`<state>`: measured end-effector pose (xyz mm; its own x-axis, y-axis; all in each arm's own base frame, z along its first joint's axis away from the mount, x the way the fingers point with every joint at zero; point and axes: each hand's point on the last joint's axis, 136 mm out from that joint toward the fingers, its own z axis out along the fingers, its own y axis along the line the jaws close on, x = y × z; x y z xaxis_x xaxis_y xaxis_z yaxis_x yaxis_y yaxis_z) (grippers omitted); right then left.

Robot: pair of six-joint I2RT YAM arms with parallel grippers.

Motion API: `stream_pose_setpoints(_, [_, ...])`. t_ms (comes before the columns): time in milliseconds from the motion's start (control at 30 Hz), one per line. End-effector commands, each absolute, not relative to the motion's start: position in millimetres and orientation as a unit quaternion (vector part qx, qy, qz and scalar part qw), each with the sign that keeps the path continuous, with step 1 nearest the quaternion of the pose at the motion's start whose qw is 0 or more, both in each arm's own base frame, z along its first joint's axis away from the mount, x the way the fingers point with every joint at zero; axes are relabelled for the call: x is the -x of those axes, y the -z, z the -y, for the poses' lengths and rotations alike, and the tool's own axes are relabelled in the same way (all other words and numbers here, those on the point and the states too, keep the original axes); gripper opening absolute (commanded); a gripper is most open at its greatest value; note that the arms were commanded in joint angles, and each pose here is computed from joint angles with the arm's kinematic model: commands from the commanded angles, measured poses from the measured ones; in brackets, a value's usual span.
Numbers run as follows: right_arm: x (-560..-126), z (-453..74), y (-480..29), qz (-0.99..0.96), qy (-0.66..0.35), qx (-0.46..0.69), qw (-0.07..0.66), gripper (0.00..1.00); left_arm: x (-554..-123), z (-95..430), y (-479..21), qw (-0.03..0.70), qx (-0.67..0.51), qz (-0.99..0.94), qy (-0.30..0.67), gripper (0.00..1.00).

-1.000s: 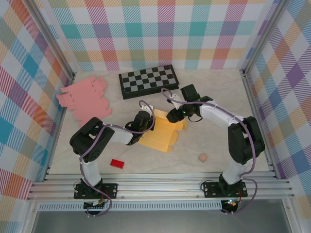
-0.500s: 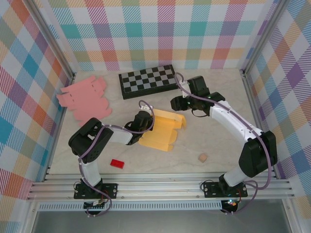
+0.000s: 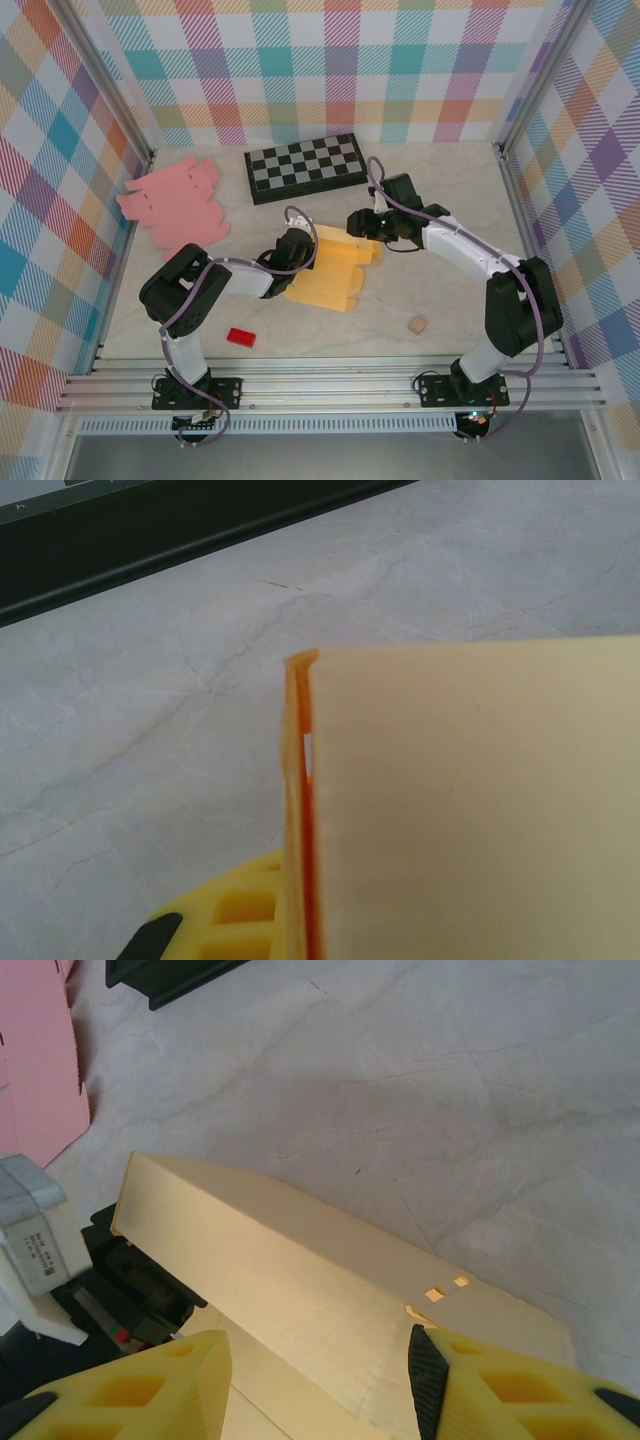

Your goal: Fold the paper box

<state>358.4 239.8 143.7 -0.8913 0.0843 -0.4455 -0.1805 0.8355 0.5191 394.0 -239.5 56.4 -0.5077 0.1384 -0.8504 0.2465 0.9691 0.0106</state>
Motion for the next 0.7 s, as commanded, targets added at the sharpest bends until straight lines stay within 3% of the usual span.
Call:
stream_pose_setpoints(0, [-360, -244, -136, -0.929, -0.298, -0.001, 0.222, 0.52, -388, 238, -53, 0.467, -0.11, -0.876, 0.041, 0.06])
stream_pose_setpoints(300, [-350, -231, -120, -0.934, -0.283, -0.052, 0.211, 0.52, -390, 237, -53, 0.465, -0.101, -0.879, 0.034, 0.06])
stream_pose_setpoints(667, [-346, -262, -131, -0.909, -0.367, -0.045, 0.192, 0.51, -388, 242, -54, 0.468, -0.099, -0.877, 0.043, 0.06])
